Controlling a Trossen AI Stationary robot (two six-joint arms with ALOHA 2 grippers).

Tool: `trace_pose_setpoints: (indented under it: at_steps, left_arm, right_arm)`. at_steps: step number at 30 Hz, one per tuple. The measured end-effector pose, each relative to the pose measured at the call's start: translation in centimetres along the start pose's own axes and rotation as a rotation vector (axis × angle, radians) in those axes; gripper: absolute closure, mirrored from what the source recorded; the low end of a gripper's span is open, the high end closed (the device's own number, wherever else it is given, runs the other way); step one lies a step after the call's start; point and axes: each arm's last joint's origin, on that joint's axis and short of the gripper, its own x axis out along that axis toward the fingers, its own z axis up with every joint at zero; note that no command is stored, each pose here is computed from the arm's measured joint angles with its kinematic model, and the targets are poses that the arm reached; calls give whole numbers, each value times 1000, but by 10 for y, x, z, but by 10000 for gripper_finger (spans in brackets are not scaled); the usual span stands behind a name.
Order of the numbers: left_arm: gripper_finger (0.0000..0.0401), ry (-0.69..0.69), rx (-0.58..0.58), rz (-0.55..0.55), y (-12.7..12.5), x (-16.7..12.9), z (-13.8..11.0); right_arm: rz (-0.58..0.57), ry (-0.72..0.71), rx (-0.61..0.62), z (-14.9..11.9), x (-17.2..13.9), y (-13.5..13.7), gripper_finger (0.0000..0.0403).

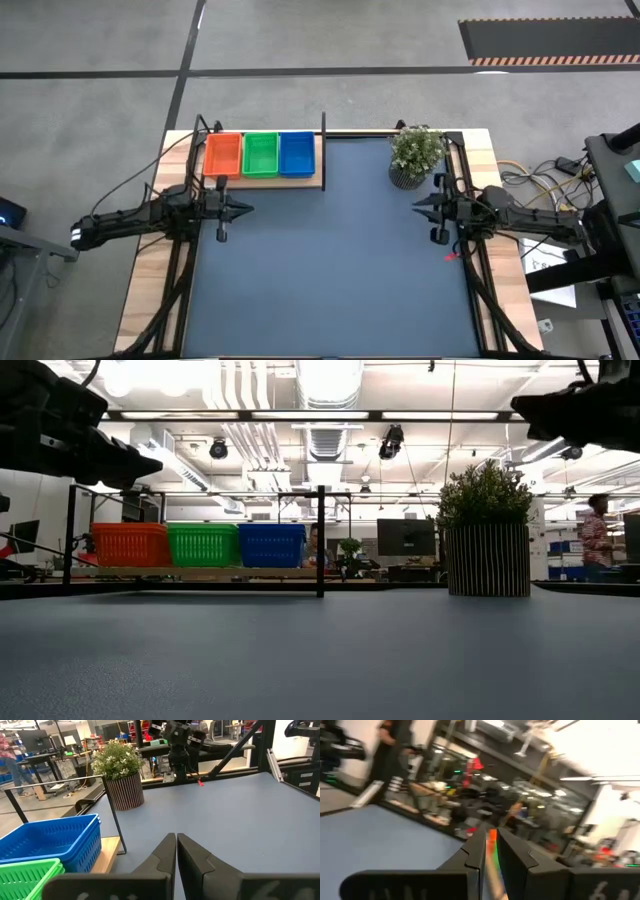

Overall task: Stack baskets on shelf by color
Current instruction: Return to Home Position

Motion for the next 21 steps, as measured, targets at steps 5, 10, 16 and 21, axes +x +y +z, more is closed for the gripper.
trace_pose_setpoints:
  at_steps: [5,10,16,21]
  left_arm:
    - [401,3,0,0,0,0,0]
    - [401,8,-1,-1,0,1,0]
    - [401,10,-1,-1,0,1,-1]
    - [401,13,-1,-2,0,1,-1]
  right_arm:
    - [49,-9,79,-2,0,3,365]
    - [65,63,169,-9,0,5,365]
    - [77,105,234,-12,0,7,365]
    - [72,110,319,-12,0,7,365]
